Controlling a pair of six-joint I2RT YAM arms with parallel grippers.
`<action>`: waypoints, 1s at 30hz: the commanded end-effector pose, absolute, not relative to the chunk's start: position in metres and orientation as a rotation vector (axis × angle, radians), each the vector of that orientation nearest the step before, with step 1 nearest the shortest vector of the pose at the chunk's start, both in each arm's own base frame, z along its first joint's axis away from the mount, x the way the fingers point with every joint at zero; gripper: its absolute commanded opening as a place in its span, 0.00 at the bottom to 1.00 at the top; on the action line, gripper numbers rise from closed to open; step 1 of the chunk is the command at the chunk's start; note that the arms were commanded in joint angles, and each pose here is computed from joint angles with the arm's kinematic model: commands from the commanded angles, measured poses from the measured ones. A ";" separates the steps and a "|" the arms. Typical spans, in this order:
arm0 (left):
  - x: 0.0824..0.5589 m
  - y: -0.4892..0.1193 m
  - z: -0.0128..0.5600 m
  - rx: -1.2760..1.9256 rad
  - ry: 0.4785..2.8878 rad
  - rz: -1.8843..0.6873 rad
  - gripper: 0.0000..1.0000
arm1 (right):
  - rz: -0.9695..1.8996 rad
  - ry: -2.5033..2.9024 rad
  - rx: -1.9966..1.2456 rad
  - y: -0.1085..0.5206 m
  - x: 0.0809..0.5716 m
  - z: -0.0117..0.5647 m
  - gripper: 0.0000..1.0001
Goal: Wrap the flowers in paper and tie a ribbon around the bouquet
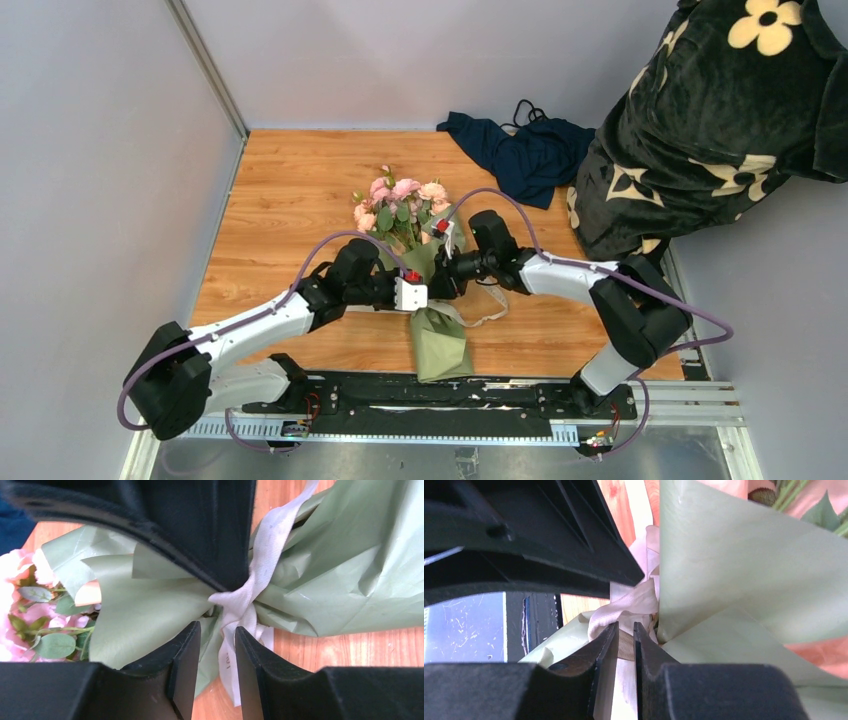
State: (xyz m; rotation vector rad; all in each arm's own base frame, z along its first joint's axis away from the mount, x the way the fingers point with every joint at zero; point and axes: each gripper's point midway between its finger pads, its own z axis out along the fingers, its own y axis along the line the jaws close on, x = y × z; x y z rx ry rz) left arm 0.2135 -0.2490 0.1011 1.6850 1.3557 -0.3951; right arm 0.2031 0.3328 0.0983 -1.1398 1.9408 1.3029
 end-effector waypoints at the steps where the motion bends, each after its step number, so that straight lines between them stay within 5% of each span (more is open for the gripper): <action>1: 0.200 -0.257 0.090 1.729 1.324 -0.451 0.38 | 1.346 1.904 -1.233 0.337 0.204 0.098 0.22; 7: 0.194 -0.261 0.086 1.779 1.284 -0.446 0.27 | 1.385 1.879 -1.315 0.339 0.199 0.092 0.23; 12: 0.206 -0.267 0.095 1.693 1.312 -0.430 0.00 | 1.373 1.877 -1.315 0.339 0.199 0.087 0.32; 22: 0.210 -0.270 0.101 1.642 1.323 -0.431 0.00 | 1.333 1.887 -1.214 0.348 0.207 0.087 0.40; 25: 0.211 -0.269 0.101 1.639 1.325 -0.428 0.00 | 1.310 1.892 -1.178 0.349 0.212 0.087 0.33; 30: 0.211 -0.267 0.101 1.632 1.331 -0.418 0.00 | 1.296 1.919 -1.158 0.346 0.213 0.087 0.05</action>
